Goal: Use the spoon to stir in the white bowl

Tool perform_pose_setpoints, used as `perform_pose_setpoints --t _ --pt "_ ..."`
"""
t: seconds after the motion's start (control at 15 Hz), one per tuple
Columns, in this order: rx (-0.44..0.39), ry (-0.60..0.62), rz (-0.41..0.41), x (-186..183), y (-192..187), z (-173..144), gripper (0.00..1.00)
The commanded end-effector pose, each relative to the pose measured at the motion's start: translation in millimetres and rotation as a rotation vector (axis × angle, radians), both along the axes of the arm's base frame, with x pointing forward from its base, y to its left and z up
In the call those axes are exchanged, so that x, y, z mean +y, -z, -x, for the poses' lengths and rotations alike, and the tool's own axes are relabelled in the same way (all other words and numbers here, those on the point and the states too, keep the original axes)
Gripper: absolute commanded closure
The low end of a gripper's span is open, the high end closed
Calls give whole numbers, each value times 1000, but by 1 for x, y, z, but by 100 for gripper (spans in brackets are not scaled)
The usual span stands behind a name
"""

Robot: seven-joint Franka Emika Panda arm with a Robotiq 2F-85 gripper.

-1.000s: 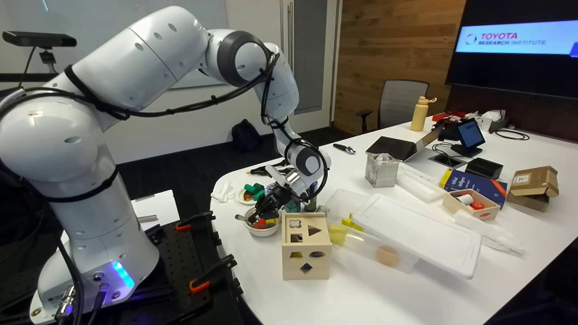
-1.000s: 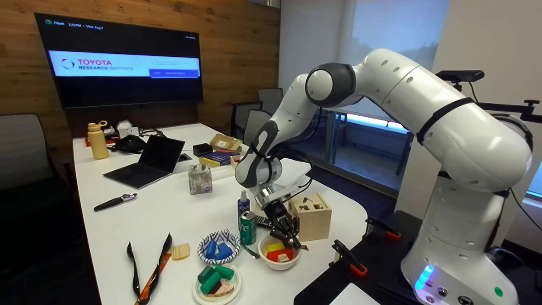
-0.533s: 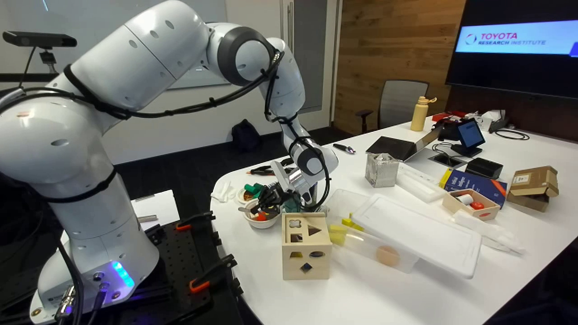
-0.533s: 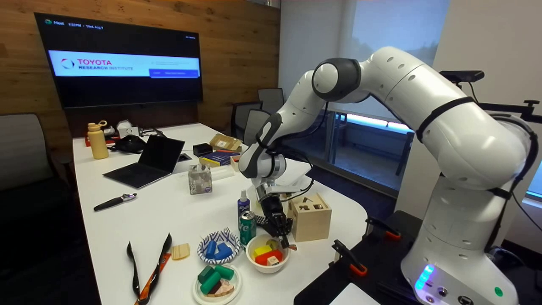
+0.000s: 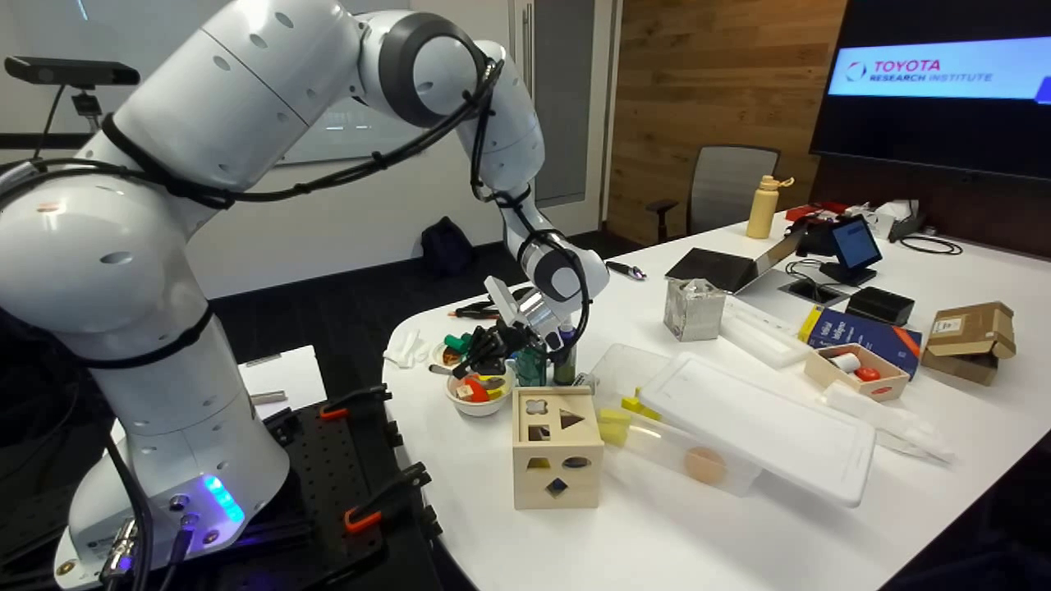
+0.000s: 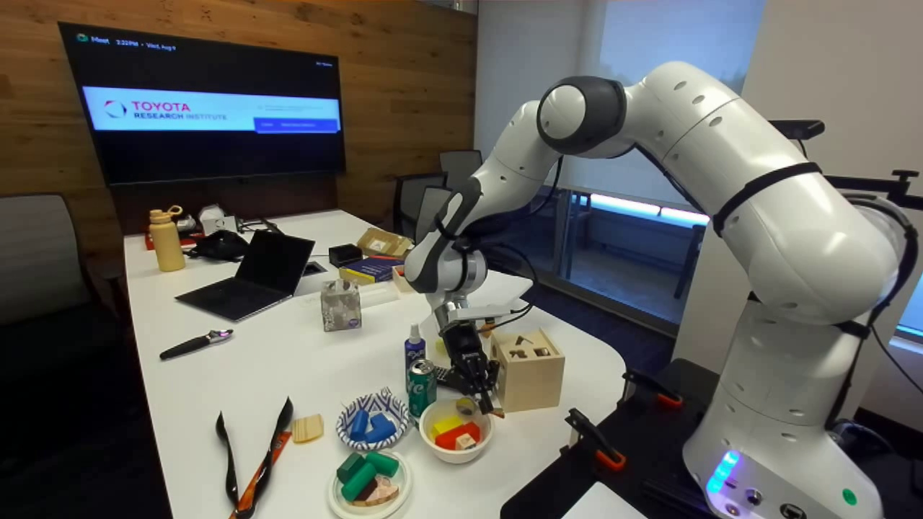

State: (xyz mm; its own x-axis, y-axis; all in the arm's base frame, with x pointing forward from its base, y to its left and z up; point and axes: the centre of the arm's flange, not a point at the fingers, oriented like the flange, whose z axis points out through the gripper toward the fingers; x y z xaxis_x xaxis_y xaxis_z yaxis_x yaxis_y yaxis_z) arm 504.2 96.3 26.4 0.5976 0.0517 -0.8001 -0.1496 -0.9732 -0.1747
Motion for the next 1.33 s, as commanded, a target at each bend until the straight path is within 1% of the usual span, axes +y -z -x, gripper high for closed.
perform_pose_setpoints --t 0.0,0.13,0.27,0.47,0.6,0.73,0.8,0.93,1.07,1.13,1.27 --pt "85 -9 88 12 -11 12 99" --pt "131 -25 134 18 -3 15 99" --pt "156 -41 197 20 2 19 99" --pt "146 -70 283 18 14 19 99" --pt "120 -105 305 14 25 18 99" --pt "106 -129 300 14 33 13 99" --pt "104 -132 280 14 36 12 99" --pt "98 -122 208 13 40 9 99" --pt "94 -110 105 13 40 8 99" --pt "84 -94 36 10 37 9 99" --pt "68 -70 -61 5 29 10 99"
